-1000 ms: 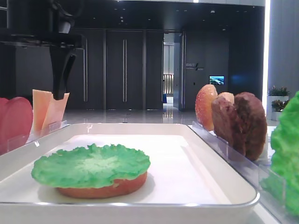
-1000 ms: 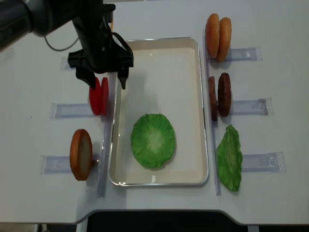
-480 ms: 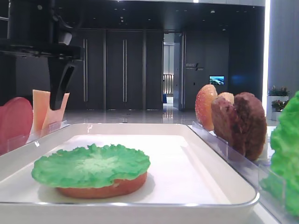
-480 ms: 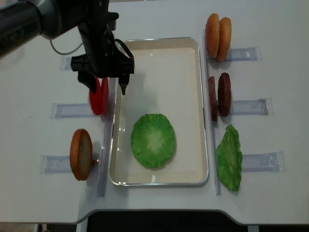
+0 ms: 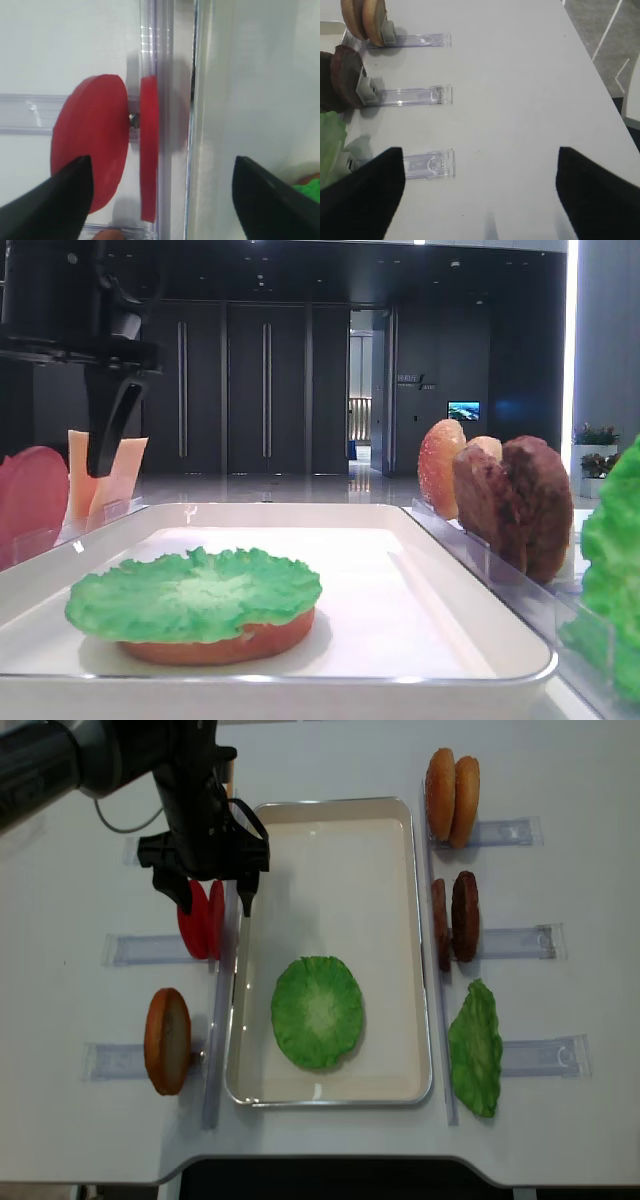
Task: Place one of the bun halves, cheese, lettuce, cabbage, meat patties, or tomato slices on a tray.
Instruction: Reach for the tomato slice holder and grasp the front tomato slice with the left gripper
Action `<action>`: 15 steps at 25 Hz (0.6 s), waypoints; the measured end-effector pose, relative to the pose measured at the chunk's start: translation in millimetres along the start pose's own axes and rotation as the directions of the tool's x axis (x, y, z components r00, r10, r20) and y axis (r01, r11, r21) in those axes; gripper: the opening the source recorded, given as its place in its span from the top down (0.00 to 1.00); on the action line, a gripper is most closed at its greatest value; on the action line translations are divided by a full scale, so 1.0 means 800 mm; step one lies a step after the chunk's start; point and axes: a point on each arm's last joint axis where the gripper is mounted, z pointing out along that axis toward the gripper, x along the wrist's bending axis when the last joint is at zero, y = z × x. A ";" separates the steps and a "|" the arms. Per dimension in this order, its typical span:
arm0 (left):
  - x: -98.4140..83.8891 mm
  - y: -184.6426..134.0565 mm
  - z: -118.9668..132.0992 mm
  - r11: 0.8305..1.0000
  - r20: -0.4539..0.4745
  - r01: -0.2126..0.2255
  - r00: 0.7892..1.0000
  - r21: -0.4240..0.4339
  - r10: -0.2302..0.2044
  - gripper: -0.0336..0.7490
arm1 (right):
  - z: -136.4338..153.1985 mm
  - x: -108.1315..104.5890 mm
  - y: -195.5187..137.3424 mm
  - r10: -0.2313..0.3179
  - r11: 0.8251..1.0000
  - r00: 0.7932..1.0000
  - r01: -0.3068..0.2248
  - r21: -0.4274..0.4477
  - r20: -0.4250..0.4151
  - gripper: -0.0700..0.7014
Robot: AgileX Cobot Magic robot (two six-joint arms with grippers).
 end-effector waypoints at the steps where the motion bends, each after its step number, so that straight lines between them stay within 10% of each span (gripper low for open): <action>1: 0.000 0.000 0.000 1.000 0.000 0.000 1.000 0.000 0.000 0.14 | 0.000 0.000 0.000 0.000 1.000 1.000 0.000 0.000 0.000 0.15; 15: -0.002 0.002 0.015 1.000 -0.014 -0.005 1.000 0.030 0.006 0.52 | 0.000 0.000 0.000 0.000 1.000 1.000 0.000 0.000 -0.001 0.15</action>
